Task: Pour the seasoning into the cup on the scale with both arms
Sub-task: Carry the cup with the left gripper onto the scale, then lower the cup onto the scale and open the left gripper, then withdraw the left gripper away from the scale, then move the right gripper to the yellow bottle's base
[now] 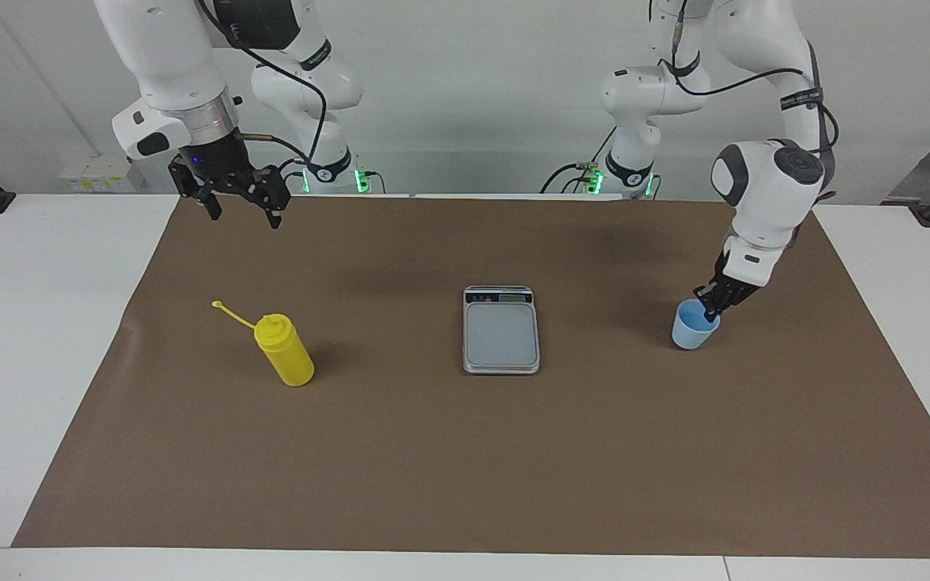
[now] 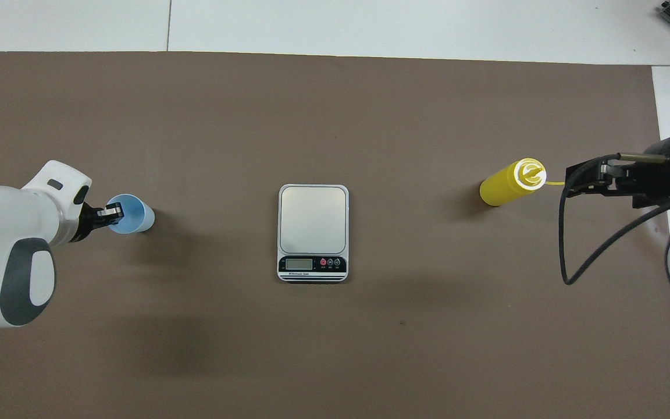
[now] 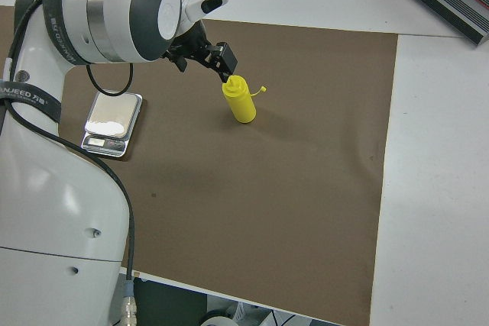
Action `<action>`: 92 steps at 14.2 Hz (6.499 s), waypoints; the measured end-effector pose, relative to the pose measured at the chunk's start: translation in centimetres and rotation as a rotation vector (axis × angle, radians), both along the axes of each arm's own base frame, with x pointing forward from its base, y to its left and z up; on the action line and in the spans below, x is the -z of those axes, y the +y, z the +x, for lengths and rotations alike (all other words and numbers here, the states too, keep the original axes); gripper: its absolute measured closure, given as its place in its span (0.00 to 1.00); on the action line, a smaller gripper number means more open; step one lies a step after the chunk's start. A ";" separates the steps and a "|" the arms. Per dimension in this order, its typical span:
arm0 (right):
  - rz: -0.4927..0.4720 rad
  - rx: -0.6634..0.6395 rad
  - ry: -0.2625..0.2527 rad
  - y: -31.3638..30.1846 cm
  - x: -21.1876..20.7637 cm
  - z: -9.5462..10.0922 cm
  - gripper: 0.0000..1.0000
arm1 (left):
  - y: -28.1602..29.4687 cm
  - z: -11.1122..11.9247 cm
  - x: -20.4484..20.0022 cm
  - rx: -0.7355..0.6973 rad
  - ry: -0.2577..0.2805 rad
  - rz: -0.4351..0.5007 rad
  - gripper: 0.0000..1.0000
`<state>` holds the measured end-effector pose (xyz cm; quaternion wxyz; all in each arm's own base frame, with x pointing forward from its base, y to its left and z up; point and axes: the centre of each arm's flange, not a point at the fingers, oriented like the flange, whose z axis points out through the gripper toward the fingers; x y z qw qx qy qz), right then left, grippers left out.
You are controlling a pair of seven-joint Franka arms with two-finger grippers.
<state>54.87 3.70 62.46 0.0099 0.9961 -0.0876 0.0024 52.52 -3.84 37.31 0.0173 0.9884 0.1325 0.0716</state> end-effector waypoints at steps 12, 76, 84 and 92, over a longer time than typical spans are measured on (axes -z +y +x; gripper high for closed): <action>0.000 0.000 0.000 0.0 0.0 0.0 0.00 | -19.6 -0.5 -4.8 -0.305 0.011 -0.156 0.95; 0.000 0.000 0.000 0.0 0.0 0.0 0.00 | -7.9 4.6 -26.4 0.040 0.301 0.018 0.61; 0.000 0.010 0.004 -0.5 0.2 0.0 0.00 | 1.0 5.0 -26.1 0.185 0.298 0.023 0.56; 0.016 -0.108 -0.108 -1.4 5.1 1.0 0.00 | 1.3 4.7 -21.2 0.186 0.134 0.039 0.49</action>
